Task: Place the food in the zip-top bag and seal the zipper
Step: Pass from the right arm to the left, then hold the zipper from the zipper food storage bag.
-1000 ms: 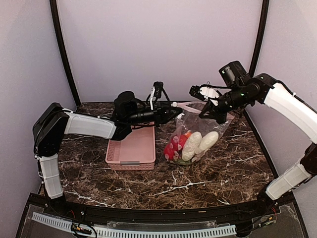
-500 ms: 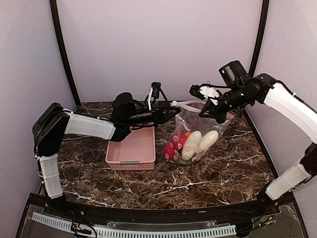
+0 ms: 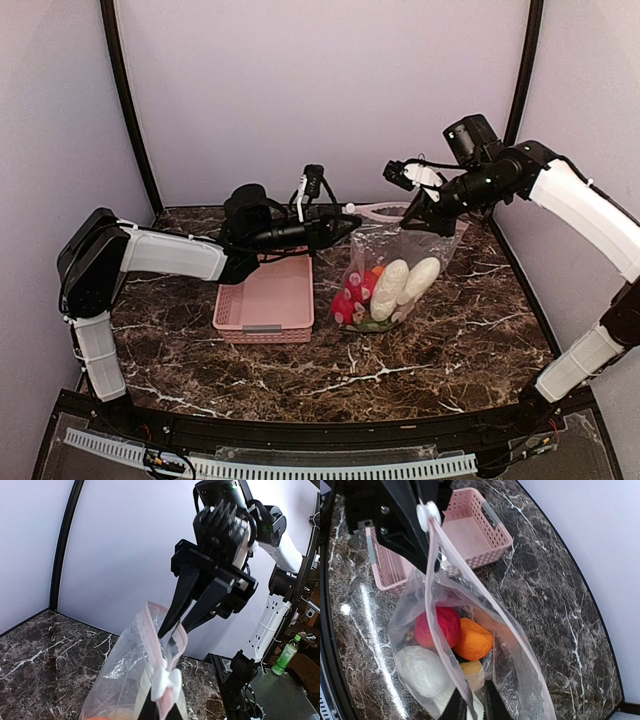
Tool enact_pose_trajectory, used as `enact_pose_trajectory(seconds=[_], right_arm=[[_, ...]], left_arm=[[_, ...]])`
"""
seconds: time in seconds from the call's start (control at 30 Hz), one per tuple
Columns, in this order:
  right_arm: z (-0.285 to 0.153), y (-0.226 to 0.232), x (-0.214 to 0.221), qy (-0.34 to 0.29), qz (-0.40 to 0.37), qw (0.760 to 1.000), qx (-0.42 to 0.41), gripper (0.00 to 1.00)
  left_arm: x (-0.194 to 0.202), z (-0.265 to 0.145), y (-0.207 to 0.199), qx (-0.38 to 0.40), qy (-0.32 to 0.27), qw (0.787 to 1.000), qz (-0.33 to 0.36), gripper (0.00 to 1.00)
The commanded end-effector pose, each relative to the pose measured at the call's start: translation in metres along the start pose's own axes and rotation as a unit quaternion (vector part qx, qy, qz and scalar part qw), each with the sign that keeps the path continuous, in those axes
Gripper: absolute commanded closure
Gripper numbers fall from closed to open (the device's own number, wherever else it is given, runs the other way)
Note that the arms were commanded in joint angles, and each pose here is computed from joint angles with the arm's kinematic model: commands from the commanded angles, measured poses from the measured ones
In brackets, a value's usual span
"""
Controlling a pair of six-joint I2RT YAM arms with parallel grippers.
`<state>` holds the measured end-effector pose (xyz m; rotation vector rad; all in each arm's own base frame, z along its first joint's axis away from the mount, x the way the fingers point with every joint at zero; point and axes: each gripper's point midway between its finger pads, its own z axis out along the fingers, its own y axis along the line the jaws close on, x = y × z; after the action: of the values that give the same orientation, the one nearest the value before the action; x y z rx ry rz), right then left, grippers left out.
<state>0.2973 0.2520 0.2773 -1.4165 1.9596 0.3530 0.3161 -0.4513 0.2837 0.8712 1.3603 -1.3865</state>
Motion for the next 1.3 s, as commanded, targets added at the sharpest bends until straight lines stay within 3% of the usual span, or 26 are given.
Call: enact_pose_trajectory(seconds=[0.0,0.17,0.4,0.67,0.87,1.07,1.27], right_arm=[[-0.038,0.018,-0.047,-0.092,-0.051,0.993,-0.050,0.81],[-0.040,0.030,-0.069,-0.131,-0.062,0.985,-0.091,0.67],[-0.019,0.037,-0.085,-0.135,-0.051,0.980,-0.134,0.63],[-0.017,0.058,-0.088,-0.137,-0.061,0.973,-0.177,0.56],[-0.025,0.069,-0.087,-0.145,-0.068,0.968,-0.193,0.60],[-0.010,0.058,-0.081,-0.122,-0.068,0.978,-0.156,0.70],[-0.001,0.065,-0.078,-0.107,-0.083,0.979,-0.149,0.71]], left_arm=[[-0.016,-0.008,-0.016,-0.006,0.012,1.000,0.028,0.99],[-0.008,-0.002,-0.032,-0.006,0.046,0.998,0.050,0.99],[-0.001,0.004,-0.051,-0.003,0.078,0.994,0.076,0.99],[-0.004,0.002,-0.053,-0.009,0.076,0.994,0.077,0.99],[-0.005,0.002,-0.052,-0.011,0.067,0.995,0.071,0.99],[-0.006,0.002,-0.052,-0.011,0.059,0.996,0.067,0.99],[-0.006,0.003,-0.052,-0.011,0.057,0.996,0.061,0.99]])
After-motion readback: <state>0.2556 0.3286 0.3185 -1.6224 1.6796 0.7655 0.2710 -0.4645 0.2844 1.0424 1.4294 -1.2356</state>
